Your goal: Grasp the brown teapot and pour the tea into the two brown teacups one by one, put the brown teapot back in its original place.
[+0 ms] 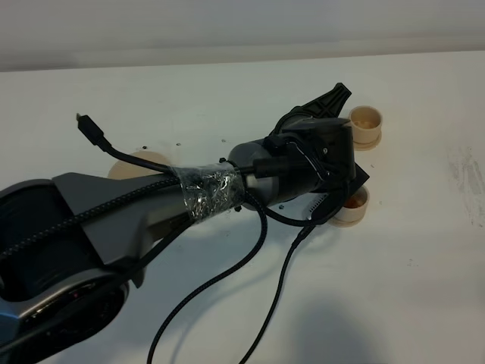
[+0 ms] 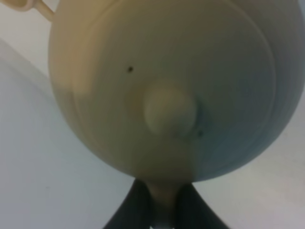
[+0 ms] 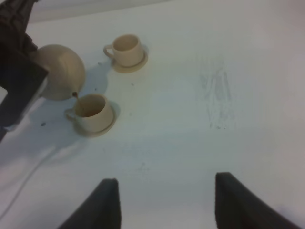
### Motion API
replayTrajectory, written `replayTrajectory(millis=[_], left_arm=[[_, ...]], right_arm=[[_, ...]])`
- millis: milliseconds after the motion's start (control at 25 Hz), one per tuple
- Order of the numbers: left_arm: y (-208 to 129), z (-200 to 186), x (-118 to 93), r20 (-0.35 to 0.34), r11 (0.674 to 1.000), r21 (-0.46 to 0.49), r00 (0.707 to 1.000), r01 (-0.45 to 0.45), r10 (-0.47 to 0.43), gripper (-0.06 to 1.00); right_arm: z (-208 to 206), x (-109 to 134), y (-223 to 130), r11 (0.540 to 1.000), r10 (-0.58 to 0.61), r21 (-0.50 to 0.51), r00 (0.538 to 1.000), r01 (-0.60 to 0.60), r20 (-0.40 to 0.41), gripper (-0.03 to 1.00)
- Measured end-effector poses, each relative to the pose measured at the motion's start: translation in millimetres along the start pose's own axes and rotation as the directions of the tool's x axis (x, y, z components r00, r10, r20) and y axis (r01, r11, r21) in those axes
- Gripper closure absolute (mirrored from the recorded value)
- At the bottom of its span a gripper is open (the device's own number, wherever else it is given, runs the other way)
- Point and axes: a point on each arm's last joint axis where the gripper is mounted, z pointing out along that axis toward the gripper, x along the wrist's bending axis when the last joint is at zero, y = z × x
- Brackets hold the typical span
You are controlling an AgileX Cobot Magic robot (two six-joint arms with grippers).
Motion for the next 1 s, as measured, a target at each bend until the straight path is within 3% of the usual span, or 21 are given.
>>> replayTrajectory(millis=[240,1000], left_arm=[[14,6,-2,-0.025,0.997,0.044,0.998,-0.057,0.058,0.84],[17,1,0,-0.053,0.994,0.077,0.995,-0.075,0.079,0.84]], right_arm=[[0,0,0,1.000,0.000,-0.001,1.000,0.000,0.000,0.50],[0,0,0,1.000,-0.001,-0.001,1.000,0.001,0.000,0.50]])
